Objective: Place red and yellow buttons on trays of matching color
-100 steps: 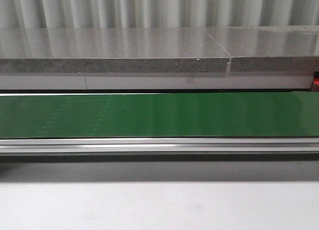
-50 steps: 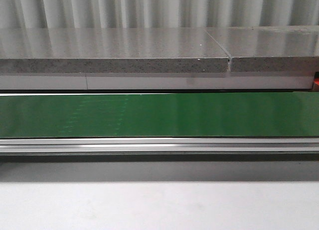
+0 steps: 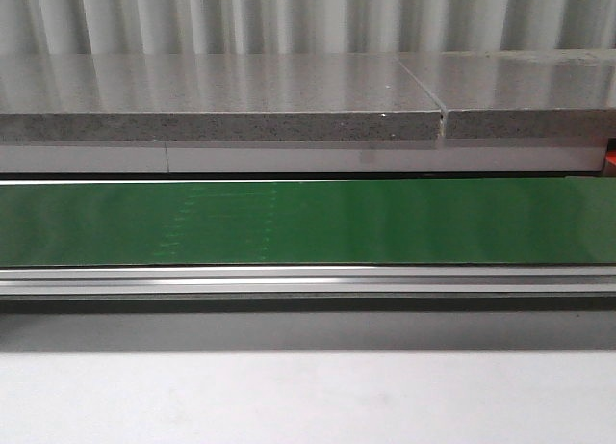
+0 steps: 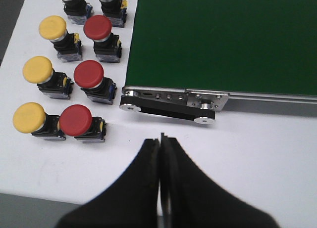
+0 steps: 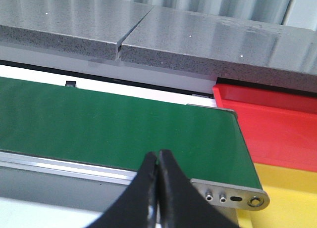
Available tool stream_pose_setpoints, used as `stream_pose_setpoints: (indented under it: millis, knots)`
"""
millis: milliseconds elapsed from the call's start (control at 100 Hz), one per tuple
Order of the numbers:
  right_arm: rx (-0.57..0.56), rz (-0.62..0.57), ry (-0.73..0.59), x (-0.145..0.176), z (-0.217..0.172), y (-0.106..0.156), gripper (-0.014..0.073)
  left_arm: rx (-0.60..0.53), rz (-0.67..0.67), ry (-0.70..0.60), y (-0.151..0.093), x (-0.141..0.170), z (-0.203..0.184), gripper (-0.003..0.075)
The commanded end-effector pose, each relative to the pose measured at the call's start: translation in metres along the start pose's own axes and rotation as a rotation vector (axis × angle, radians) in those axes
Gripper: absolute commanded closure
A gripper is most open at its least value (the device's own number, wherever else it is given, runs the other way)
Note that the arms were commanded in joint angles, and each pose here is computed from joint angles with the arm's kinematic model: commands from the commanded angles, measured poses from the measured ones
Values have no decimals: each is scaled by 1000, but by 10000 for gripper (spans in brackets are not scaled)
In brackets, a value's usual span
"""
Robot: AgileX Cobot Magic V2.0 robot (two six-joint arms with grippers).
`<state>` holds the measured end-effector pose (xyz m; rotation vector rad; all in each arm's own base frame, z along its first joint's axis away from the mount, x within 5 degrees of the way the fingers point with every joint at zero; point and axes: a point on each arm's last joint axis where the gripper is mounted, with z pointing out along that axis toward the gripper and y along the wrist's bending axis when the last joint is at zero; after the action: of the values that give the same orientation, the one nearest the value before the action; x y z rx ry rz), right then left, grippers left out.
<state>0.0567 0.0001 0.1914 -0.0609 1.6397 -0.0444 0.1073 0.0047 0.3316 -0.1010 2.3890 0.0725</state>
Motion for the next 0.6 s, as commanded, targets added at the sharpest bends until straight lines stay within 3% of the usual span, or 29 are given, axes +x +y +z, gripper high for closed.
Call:
stream_pose_setpoints:
  millis: [0, 60, 130, 250, 320, 390, 590]
  knots:
    - [2, -14, -102, -10, -2, 0, 663, 9, -14, -94, -1, -14, -7, 722]
    - [2, -14, -102, -10, -2, 0, 663, 9, -36, -88, -1, -13, -7, 670]
    - [2, -14, -102, -10, -2, 0, 663, 6, -51, -73, 0, -12, -7, 548]
    - [2, -14, -102, -10, -2, 0, 663, 4, -107, -54, 0, -10, -6, 239]
    - [2, -14, -102, -10, -2, 0, 663, 0, -131, -43, 0, -8, -4, 111]
    - [2, -14, -102, -10, -2, 0, 663, -11, -143, -44, 1, -6, 1, 67]
    - [2, -14, -102, -10, -2, 0, 663, -75, -234, 17, 3, -1, 23, 81]
